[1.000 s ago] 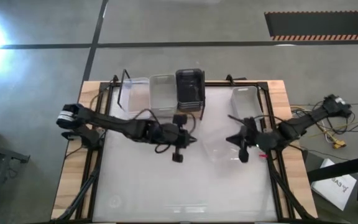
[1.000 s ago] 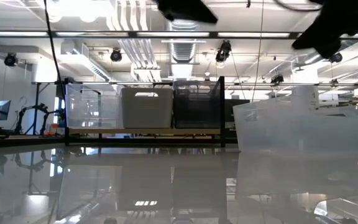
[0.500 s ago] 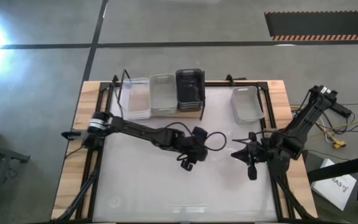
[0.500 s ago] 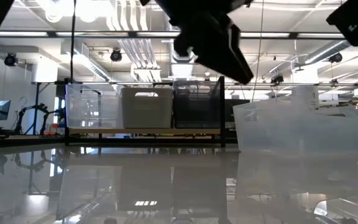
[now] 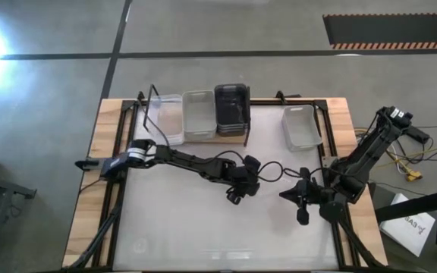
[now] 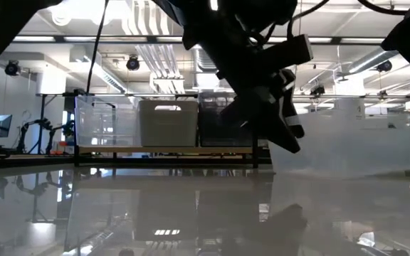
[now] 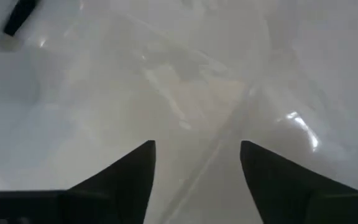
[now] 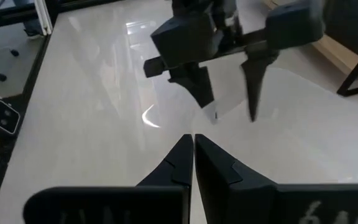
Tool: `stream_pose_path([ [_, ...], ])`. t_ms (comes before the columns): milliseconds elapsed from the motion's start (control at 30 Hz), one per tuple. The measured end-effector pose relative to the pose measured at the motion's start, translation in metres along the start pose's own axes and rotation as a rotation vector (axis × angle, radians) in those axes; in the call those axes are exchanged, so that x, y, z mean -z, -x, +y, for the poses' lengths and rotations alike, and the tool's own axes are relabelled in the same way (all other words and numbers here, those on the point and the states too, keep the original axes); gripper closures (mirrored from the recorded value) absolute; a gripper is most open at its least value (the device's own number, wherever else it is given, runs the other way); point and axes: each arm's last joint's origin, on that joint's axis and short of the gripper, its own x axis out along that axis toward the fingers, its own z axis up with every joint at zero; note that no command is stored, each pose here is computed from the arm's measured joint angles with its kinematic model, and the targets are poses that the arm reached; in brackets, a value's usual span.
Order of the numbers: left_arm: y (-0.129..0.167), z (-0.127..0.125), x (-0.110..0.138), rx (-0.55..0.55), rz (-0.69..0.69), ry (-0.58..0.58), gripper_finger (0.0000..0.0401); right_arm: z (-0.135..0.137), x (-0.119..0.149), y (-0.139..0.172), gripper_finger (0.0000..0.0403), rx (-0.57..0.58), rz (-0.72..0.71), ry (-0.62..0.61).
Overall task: Stack baskets on shelf by color
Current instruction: Stack the transparent bin on top of the transparent bin on the shelf
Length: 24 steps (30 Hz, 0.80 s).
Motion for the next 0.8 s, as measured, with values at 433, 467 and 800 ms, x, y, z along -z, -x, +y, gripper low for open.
stream_pose_path([
  [433, 0.007, -0.016, -0.013, 0.153, -0.079, 0.185, 0.0368, 0.001, -0.001, 0.0, 0.0394, -0.007, -0.005, 0.001],
  [467, 0.009, -0.018, -0.015, 0.158, -0.079, 0.188, 0.0382, 0.001, -0.001, 0.0, 0.0394, -0.007, -0.005, 0.001],
  [800, 0.058, -0.049, -0.046, 0.234, -0.092, 0.382, 0.04, 0.001, 0.0, 0.0, 0.0394, -0.011, 0.0, 0.04],
])
